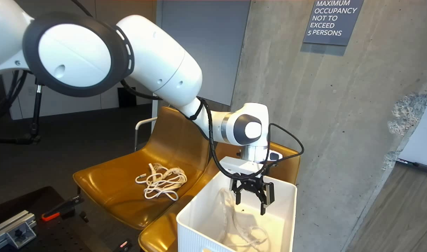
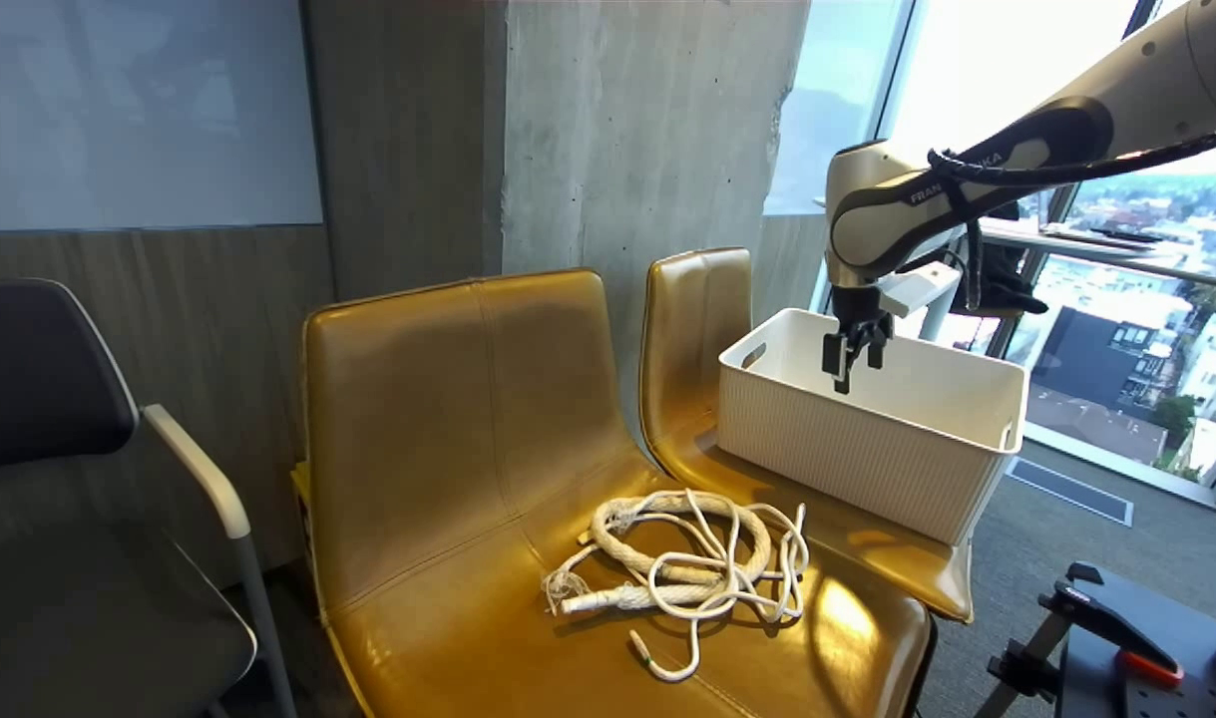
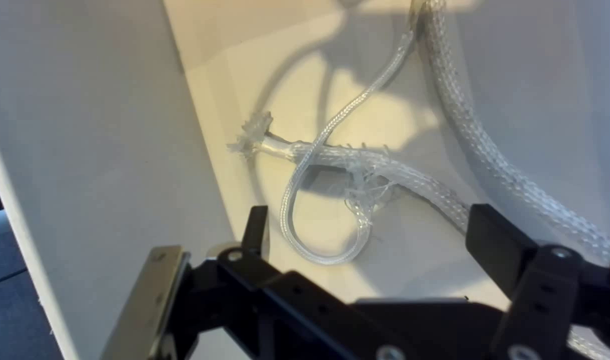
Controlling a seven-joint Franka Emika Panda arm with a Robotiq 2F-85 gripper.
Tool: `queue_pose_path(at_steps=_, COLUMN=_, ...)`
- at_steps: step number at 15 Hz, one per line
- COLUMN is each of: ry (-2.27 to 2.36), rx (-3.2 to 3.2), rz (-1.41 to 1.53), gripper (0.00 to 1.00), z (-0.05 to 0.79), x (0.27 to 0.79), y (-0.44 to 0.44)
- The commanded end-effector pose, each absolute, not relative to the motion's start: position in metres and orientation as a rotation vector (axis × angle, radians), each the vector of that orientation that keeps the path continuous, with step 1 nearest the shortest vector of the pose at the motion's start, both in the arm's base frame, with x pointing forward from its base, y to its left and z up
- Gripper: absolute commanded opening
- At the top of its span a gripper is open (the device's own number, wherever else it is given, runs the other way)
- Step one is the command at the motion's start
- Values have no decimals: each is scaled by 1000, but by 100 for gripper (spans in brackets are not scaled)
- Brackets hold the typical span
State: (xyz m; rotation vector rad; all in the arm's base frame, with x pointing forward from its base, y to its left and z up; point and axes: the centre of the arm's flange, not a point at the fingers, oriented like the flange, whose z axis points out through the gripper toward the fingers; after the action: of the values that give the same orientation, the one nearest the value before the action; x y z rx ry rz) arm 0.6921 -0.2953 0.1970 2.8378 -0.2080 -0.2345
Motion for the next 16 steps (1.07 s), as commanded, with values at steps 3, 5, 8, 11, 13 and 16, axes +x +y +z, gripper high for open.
queue_pose_path(at_steps=3, ry=-300, rx=2867, rz=-394, gripper=100, z=175, x=709, y=-327)
queue_pose_path(at_steps=5, ry=-334, rx=2871, rz=-445, gripper=100, z=159, x=701, y=-325)
queue_pose_path(at_steps=8, ry=-332, rx=2920, rz=-428, gripper=100, z=139, x=693, y=-322)
queue_pose_path(at_steps=11, ry=-312, rx=2927, rz=-384, gripper=100, z=115, x=684, y=-325)
queue_pose_path(at_steps=13, ry=-309, rx=2923, rz=-345, gripper=100, z=102, x=680, y=-329)
queue_pose_path(at_steps=16, ry=-306, rx=2914, rz=-250, gripper=100, z=90, x=684, y=-332)
